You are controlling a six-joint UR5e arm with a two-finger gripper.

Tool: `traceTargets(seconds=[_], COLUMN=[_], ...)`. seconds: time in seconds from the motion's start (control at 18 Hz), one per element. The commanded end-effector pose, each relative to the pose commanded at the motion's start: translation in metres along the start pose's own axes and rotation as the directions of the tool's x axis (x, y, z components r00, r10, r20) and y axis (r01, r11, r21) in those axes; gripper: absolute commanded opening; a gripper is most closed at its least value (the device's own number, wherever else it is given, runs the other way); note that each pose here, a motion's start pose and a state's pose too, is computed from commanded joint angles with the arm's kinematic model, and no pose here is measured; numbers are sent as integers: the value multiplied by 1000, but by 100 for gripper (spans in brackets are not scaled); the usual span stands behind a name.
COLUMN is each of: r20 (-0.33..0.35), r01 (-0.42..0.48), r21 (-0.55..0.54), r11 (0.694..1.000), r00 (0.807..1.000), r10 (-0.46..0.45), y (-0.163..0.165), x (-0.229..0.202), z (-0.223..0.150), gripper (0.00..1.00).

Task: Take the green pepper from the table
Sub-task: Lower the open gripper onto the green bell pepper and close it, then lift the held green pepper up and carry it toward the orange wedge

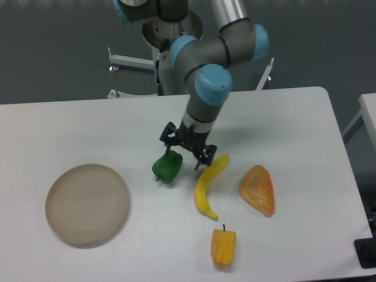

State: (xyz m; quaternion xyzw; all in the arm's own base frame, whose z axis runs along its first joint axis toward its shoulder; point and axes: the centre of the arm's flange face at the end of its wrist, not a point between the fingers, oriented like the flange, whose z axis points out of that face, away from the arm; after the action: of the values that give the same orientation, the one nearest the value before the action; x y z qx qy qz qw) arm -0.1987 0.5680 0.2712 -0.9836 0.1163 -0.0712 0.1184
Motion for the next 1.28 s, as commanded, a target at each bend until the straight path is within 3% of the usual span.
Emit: traceTargets(seconds=[0.56,0.61,0.78,0.89,1.06,1.28], r20=[-4,3,3,7,26,64], r01=[-15,-18,-27,-32,-38,-53], r21=[-26,-34,-36,-30,-18,10], r11=[1000,999,999,999,999,999], r00=[1000,1000,1000,999,999,997], r10=[15,18,27,32,38,52], y=[1,0,-3,-5,-13,-24], x=[6,5,5,4,-1,-13], z=[14,15,17,13,4,-18], gripper=[100,96,58,42,33,32])
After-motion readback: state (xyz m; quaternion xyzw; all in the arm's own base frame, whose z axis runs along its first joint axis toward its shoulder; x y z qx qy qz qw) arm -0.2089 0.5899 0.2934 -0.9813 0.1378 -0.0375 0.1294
